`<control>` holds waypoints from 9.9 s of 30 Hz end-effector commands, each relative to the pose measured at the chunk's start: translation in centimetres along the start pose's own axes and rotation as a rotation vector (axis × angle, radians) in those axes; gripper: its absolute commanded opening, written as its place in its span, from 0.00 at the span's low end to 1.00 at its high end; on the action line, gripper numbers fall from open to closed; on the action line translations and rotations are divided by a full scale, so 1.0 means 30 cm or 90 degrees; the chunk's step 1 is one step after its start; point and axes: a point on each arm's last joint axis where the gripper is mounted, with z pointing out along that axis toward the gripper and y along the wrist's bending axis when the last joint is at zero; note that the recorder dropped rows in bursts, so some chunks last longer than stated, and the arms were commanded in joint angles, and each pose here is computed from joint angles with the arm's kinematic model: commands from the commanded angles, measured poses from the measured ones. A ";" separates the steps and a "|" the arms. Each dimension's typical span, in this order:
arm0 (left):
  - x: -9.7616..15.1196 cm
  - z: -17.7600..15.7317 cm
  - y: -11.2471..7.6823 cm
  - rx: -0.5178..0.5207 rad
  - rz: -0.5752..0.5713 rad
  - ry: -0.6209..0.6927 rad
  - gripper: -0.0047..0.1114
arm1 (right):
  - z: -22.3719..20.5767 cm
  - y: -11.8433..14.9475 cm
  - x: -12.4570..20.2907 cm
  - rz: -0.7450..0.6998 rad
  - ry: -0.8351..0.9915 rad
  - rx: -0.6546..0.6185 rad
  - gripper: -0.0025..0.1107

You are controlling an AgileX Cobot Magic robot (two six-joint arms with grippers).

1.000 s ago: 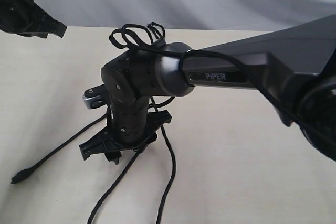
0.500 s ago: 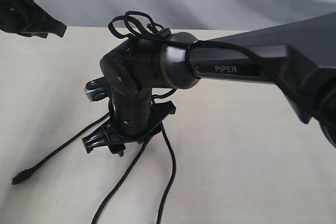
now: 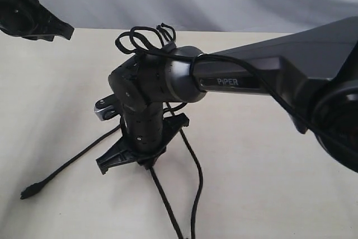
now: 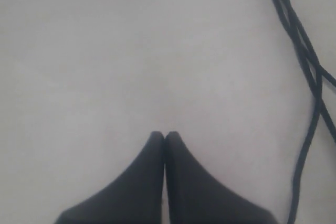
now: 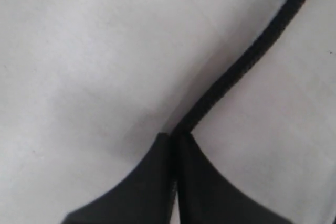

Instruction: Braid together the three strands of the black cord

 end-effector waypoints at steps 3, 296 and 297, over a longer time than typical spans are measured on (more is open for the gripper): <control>0.000 0.004 0.001 0.001 -0.010 -0.006 0.04 | -0.214 -0.006 0.012 -0.055 -0.046 -0.035 0.02; 0.009 0.042 -0.068 -0.047 -0.051 -0.053 0.53 | -0.040 -0.075 0.177 -0.136 -0.061 -0.026 0.67; 0.009 0.042 -0.068 -0.047 -0.051 -0.053 0.53 | -0.026 -0.074 0.177 -0.136 -0.056 -0.026 0.66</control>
